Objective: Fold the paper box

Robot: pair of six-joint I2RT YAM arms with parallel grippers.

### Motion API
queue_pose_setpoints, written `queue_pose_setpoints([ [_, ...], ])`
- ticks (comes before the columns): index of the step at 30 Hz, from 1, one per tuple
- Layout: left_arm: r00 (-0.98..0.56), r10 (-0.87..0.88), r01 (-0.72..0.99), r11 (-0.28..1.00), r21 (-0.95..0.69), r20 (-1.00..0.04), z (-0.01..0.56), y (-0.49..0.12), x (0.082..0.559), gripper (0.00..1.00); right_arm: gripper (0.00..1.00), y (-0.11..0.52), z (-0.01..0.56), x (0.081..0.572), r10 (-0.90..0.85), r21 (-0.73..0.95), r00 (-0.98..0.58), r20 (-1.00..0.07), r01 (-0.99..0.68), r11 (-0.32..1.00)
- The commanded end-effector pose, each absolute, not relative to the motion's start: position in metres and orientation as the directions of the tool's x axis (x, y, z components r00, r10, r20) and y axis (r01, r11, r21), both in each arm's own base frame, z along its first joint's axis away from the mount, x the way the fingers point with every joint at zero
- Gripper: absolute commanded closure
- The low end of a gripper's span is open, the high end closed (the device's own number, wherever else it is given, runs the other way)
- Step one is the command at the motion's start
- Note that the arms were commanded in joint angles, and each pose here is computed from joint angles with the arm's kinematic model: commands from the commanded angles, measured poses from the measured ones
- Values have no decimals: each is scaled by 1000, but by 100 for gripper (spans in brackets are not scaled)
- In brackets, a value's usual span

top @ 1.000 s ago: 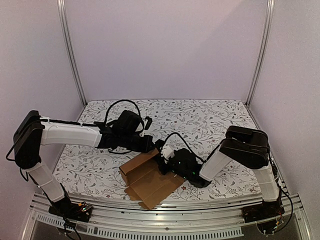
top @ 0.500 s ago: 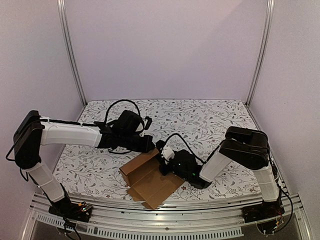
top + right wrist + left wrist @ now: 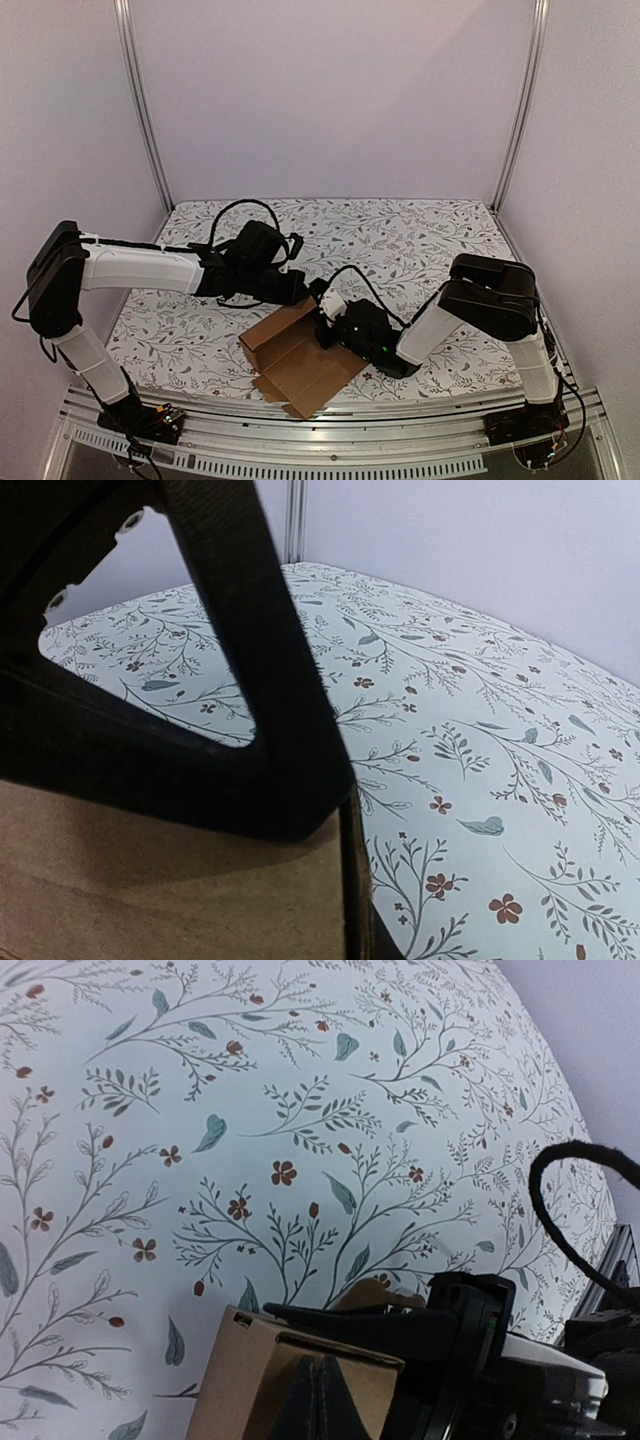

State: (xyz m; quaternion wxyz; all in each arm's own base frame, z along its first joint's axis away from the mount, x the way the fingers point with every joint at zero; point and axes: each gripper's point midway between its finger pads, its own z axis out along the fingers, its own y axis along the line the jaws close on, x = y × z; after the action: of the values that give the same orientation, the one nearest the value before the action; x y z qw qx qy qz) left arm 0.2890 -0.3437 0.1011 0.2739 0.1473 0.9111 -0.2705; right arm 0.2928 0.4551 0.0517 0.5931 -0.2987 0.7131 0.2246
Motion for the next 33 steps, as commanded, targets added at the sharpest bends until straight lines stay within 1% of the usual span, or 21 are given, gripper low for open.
queue_pose_setpoints([
  [1, -831, 158, 405, 830, -383, -534, 88, -337, 277, 100, 88, 460, 79, 297, -107, -27, -77, -991, -674, 738],
  [7, -833, 160, 404, 830, -385, -529, 87, -337, 275, 100, 88, 463, 82, 302, -95, -24, -72, -993, -661, 750],
  [9, -833, 160, 405, 829, -387, -529, 87, -338, 274, 100, 95, 464, 81, 304, -98, -27, -71, -993, -657, 753],
  [12, -834, 160, 406, 827, -390, -528, 88, -339, 273, 100, 100, 467, 78, 305, -98, -24, -76, -992, -657, 753],
  [22, -832, 156, 403, 830, -387, -532, 89, -336, 271, 100, 100, 470, 74, 299, -118, -45, -67, -991, -659, 750],
  [27, -834, 155, 398, 834, -383, -529, 88, -335, 271, 100, 73, 468, 73, 295, -126, -49, -70, -990, -659, 750],
  [28, -834, 154, 397, 834, -383, -529, 88, -334, 271, 100, 71, 467, 71, 294, -129, -51, -71, -989, -658, 751],
  [33, -833, 154, 398, 834, -382, -531, 89, -334, 271, 100, 70, 463, 61, 295, -145, -55, -87, -986, -648, 760],
])
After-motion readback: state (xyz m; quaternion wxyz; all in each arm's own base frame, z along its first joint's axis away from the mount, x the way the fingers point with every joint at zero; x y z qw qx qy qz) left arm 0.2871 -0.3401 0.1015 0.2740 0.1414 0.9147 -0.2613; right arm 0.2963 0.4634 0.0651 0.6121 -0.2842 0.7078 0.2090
